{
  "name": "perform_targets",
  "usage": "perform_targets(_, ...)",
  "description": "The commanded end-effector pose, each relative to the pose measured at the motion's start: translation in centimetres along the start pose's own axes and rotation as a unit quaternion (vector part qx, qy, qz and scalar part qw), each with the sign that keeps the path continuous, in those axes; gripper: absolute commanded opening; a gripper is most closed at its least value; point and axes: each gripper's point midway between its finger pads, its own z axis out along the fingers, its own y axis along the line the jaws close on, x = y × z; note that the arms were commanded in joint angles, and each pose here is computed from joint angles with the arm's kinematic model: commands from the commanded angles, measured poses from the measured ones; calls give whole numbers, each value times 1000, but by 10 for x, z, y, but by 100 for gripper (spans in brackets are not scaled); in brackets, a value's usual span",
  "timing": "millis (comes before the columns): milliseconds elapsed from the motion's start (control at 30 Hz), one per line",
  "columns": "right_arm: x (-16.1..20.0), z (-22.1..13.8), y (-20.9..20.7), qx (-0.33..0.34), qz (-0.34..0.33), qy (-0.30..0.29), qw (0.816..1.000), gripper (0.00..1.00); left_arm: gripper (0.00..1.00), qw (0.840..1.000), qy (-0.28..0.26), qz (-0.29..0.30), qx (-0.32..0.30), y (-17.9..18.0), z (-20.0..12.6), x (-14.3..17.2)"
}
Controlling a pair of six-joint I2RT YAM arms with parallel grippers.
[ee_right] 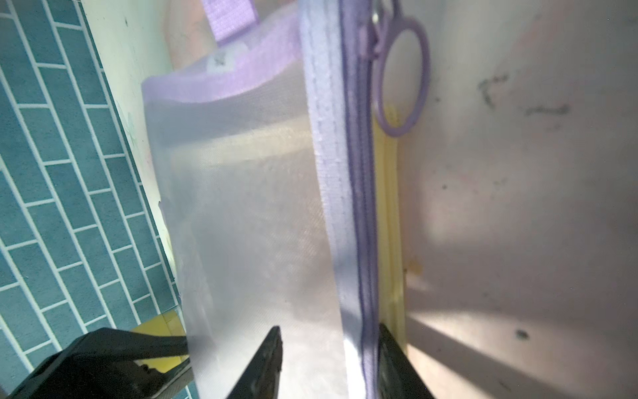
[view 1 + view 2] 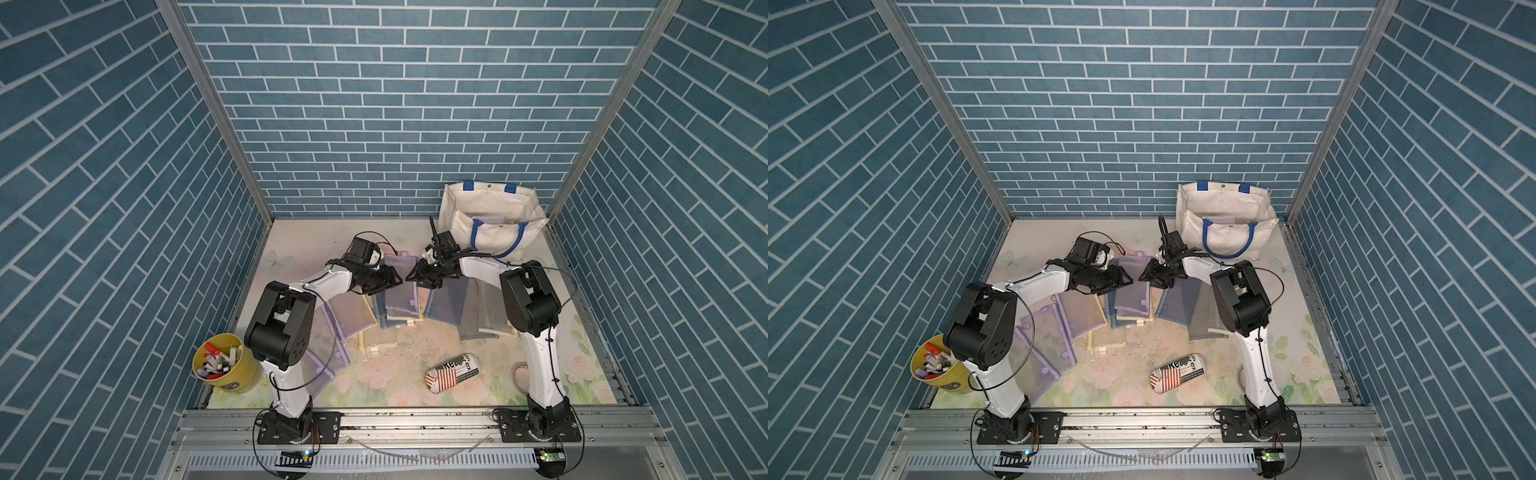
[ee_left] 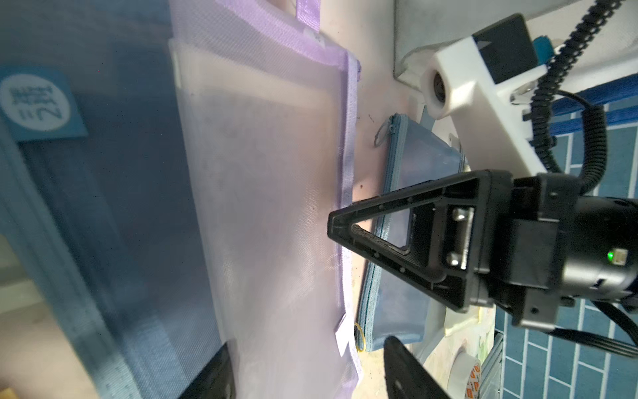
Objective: Put the pencil pouch into the canvas bag
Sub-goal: Pick up the pencil pouch.
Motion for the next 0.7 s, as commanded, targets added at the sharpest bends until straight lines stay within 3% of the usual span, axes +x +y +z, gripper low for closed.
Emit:
perform_targets(0, -7, -11, 20, -8, -29, -14, 999, 43, 58, 1000, 4, 6, 10, -6, 4, -4)
perform_targets(133, -6, -11, 22, -10, -30, -13, 999, 43, 41, 1000, 6, 9, 17, -8, 4, -1)
perform_targets(300, -6, -12, 28, -16, -39, -14, 999, 43, 33, 1000, 5, 7, 21, -9, 9, -6)
perform_targets(400, -6, -18, 33, -20, -42, -18, 999, 45, 5, 1000, 5, 6, 18, -11, 13, -13)
perform_targets(433, -5, -21, 35, -21, -40, -18, 999, 46, 0, 1000, 3, 6, 18, -13, 11, -16)
perform_targets(667, -6, -80, 55, -36, -15, -45, 998, 68, 0, 996, -52, 41, 68, -50, -30, -43)
